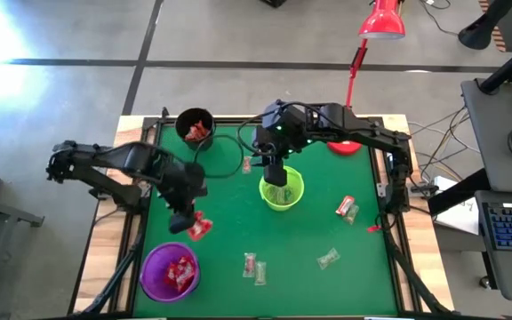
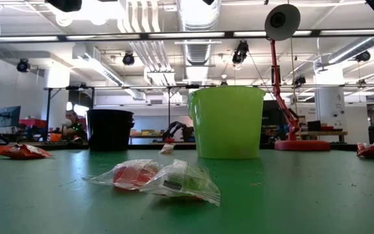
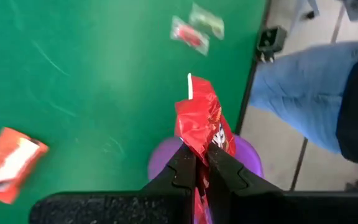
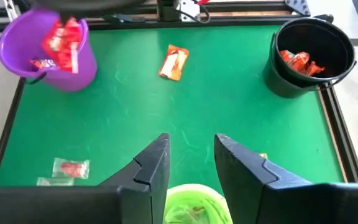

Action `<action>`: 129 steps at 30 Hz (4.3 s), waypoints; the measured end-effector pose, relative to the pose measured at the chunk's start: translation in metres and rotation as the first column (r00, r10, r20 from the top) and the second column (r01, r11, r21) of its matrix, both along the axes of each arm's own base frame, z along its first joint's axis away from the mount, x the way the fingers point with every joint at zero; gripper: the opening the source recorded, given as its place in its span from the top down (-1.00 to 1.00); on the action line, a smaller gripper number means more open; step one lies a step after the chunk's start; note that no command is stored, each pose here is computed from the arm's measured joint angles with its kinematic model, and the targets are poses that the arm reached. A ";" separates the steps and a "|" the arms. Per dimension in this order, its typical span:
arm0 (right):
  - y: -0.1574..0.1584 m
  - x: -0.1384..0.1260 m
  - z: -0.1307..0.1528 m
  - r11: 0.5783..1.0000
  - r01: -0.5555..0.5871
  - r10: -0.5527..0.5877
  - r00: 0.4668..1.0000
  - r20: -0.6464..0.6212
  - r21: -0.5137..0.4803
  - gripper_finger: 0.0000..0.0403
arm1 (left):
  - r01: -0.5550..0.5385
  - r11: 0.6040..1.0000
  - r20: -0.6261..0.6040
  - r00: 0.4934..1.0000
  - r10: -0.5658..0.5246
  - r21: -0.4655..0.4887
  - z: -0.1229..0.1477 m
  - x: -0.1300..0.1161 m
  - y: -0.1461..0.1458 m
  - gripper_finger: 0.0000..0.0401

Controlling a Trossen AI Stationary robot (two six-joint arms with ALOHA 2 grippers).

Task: Sort candy
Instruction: Put the red candy into the violet bucket, then put the orange chocolate into the black bucket

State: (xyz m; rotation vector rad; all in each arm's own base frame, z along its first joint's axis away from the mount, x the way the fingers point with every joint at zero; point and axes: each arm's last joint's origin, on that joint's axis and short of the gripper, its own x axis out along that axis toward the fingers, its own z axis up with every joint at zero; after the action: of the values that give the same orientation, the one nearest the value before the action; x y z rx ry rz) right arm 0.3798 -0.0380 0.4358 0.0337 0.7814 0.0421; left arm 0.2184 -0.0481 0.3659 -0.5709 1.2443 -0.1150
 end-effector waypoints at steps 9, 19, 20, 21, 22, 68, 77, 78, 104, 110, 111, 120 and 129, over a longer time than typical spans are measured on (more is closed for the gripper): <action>0.000 0.000 0.000 0.998 0.047 -0.047 0.999 -0.003 0.047 0.46 | 0.047 0.996 -0.106 0.993 -0.054 -0.072 0.000 -0.020 -0.056 1.00; 0.000 0.000 0.000 0.995 0.071 -0.071 0.997 -0.012 0.073 0.46 | 0.091 0.994 -0.236 0.966 -0.104 -0.064 -0.013 -0.038 -0.109 1.00; 0.000 0.000 0.000 0.994 0.078 -0.077 0.997 -0.013 0.080 0.47 | 0.101 0.993 -0.244 0.963 -0.112 -0.058 -0.015 -0.037 -0.113 1.00; 0.000 0.000 0.000 0.993 0.083 -0.082 0.997 -0.014 0.085 0.47 | 0.110 0.992 -0.251 0.960 -0.120 -0.054 -0.017 -0.037 -0.116 1.00; 0.000 0.000 0.000 0.992 0.086 -0.085 0.996 -0.014 0.088 0.47 | 0.119 0.992 -0.259 0.957 -0.127 -0.049 -0.020 -0.036 -0.119 1.00; -0.007 0.000 -0.009 0.981 0.149 -0.158 0.985 -0.070 -0.122 0.13 | -0.246 0.747 0.132 0.969 0.210 0.617 0.001 -0.062 -0.027 0.54; -0.035 -0.004 -0.008 0.940 0.230 -0.253 0.966 -0.061 -0.251 0.13 | -0.154 0.743 -0.084 0.958 0.273 0.652 -0.044 -0.061 0.005 0.54; -0.040 -0.005 -0.008 0.939 0.232 -0.256 0.965 -0.063 -0.255 0.13 | -0.145 0.747 -0.104 0.955 0.276 0.649 -0.049 -0.061 0.008 0.54; -0.109 -0.026 -0.008 0.929 0.278 -0.306 0.949 -0.082 -0.245 0.13 | 0.359 0.778 -0.330 0.921 -0.207 0.515 -0.155 -0.050 0.034 0.54; -0.109 -0.026 -0.008 0.929 0.277 -0.304 0.949 -0.082 -0.246 0.13 | 0.363 0.784 -0.346 0.916 -0.202 0.504 -0.163 -0.040 0.037 0.54; -0.109 -0.026 -0.008 0.929 0.277 -0.304 0.949 -0.082 -0.246 0.13 | 0.360 0.789 -0.341 0.918 -0.204 0.498 -0.165 -0.038 0.037 0.54; -0.109 -0.026 -0.008 0.929 0.277 -0.304 0.949 -0.082 -0.246 0.13 | 0.360 0.798 -0.412 0.898 -0.156 0.483 -0.165 -0.023 0.037 0.54; -0.107 -0.029 -0.011 0.932 0.269 -0.304 0.945 -0.120 -0.241 0.13 | 0.366 0.802 -0.459 0.879 -0.131 0.472 -0.156 -0.015 0.037 0.41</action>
State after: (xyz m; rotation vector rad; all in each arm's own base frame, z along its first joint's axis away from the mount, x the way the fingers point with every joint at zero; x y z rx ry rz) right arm 0.3510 -0.1454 0.4249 -0.0616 0.9274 -0.3307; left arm 0.2038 -0.0112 0.2098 0.0947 1.6759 0.1463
